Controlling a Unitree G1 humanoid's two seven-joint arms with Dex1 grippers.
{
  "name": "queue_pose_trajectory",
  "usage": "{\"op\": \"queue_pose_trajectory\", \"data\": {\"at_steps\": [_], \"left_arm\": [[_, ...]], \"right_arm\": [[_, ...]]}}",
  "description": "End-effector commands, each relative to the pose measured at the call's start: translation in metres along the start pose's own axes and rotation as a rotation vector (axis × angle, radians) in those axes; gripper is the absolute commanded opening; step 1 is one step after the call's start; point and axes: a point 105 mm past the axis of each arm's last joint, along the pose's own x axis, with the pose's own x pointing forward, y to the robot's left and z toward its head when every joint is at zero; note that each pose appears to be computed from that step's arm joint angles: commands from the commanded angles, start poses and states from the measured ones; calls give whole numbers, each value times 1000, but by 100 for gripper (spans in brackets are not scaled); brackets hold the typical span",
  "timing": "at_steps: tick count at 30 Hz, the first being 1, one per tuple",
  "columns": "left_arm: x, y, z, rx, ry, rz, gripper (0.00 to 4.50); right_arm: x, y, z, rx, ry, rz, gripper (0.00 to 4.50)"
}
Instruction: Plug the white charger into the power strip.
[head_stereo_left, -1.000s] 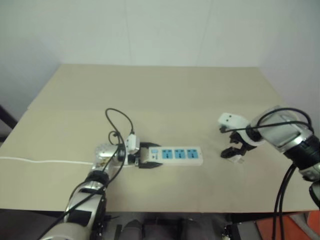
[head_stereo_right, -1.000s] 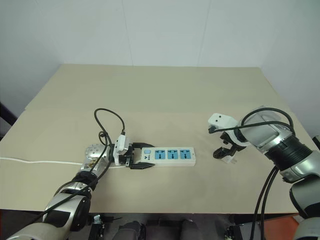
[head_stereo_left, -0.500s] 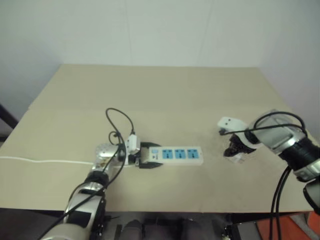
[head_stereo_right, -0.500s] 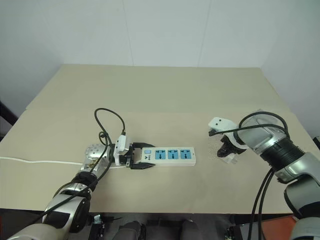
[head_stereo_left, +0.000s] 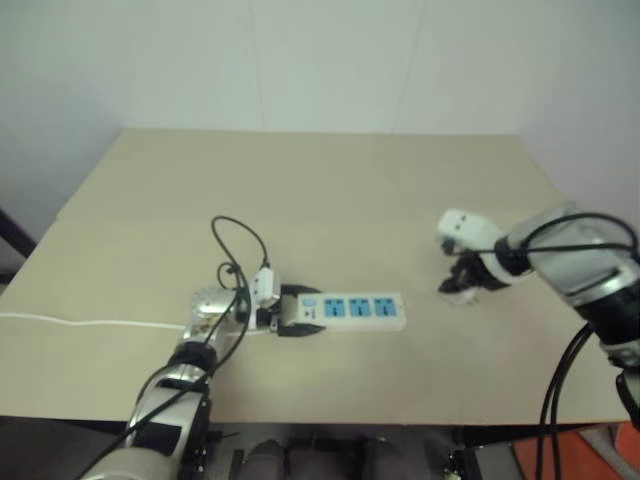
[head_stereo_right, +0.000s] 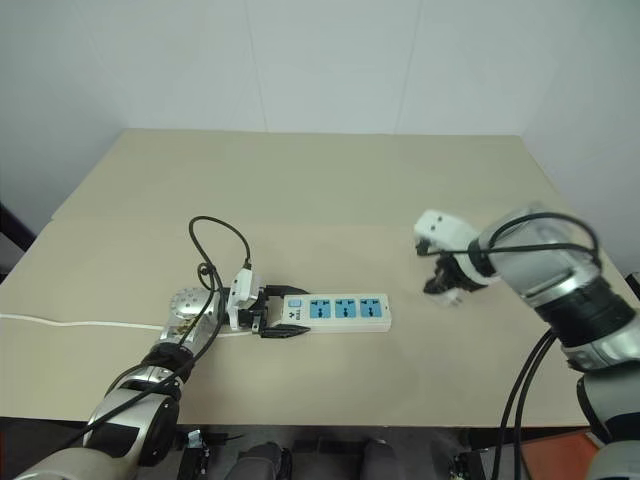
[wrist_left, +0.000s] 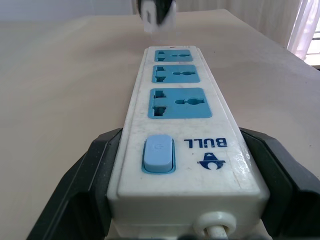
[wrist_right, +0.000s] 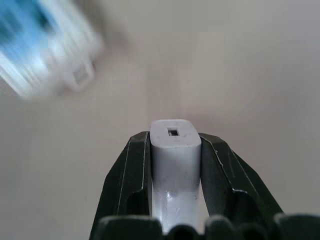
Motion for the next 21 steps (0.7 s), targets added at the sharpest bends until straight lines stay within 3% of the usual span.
{"op": "queue_pose_trajectory", "data": {"at_steps": [1,4,9,14,21], "left_arm": [[4,-10,-6,-24,40,-84,329],[6,-8,-4,-24,40,-88,329],[8,-7,-3,-26,42,-97,329],[6,-8,-4,-29,48,-104,329],[-1,-8,-4,-38,61,-106,329]], "right_arm": [[-20,14,36,-75,-289,33,111],[-19,31,58,-25,-545,125,111],[4,64,65,-1,-798,270,111],[25,79,68,-44,-912,313,111],[54,87,62,-103,-914,410,111]]}}
